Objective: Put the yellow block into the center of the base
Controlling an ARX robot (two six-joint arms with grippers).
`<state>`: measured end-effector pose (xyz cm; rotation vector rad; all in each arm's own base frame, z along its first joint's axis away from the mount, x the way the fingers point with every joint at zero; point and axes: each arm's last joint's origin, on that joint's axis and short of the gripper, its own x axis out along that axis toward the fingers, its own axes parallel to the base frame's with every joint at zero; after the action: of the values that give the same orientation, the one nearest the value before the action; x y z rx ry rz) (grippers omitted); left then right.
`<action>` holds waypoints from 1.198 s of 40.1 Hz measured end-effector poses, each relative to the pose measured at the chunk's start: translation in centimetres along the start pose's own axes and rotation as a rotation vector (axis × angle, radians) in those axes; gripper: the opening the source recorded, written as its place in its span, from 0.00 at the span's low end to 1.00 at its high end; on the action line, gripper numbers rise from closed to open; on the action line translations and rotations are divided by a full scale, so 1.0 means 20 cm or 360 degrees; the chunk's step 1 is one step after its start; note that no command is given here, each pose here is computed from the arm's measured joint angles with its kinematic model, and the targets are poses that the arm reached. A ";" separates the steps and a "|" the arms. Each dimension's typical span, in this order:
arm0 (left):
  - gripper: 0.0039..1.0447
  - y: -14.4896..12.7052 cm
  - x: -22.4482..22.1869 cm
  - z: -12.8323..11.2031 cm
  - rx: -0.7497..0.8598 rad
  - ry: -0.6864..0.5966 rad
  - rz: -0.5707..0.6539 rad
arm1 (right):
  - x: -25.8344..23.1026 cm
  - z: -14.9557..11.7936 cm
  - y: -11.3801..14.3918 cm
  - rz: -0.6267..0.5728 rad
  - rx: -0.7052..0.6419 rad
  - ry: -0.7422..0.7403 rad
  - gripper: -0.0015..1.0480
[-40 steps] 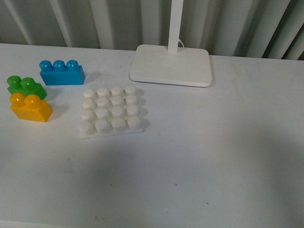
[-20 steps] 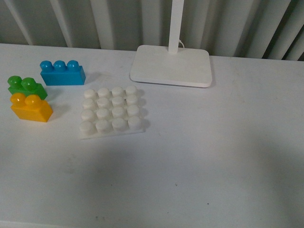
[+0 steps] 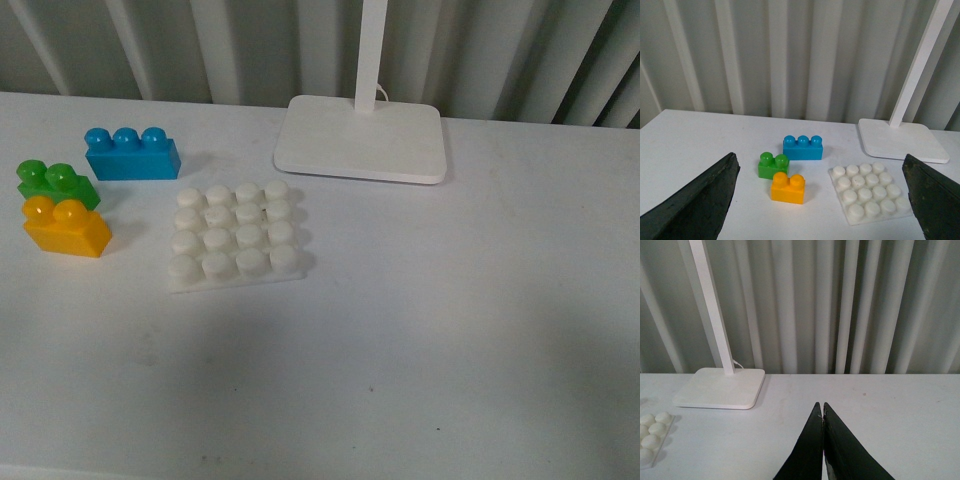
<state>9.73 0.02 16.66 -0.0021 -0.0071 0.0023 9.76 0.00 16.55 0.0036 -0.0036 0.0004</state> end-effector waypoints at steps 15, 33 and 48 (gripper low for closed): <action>0.94 -0.09 0.10 -0.04 -0.0129 0.0546 -0.0173 | 0.00 0.00 0.00 0.0000 -0.0002 0.0001 0.43; 0.94 -0.17 0.47 -0.22 -0.0095 0.0581 -0.0313 | 0.00 0.00 0.00 0.0000 -0.0002 0.0001 0.91; 0.94 -0.11 0.73 -0.41 0.0053 0.0697 -0.0315 | 0.00 0.00 0.00 0.0000 -0.0001 0.0000 0.91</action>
<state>24.34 -2.14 8.62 0.0314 0.4309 -0.1959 9.76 0.00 16.55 0.0029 -0.0036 0.0004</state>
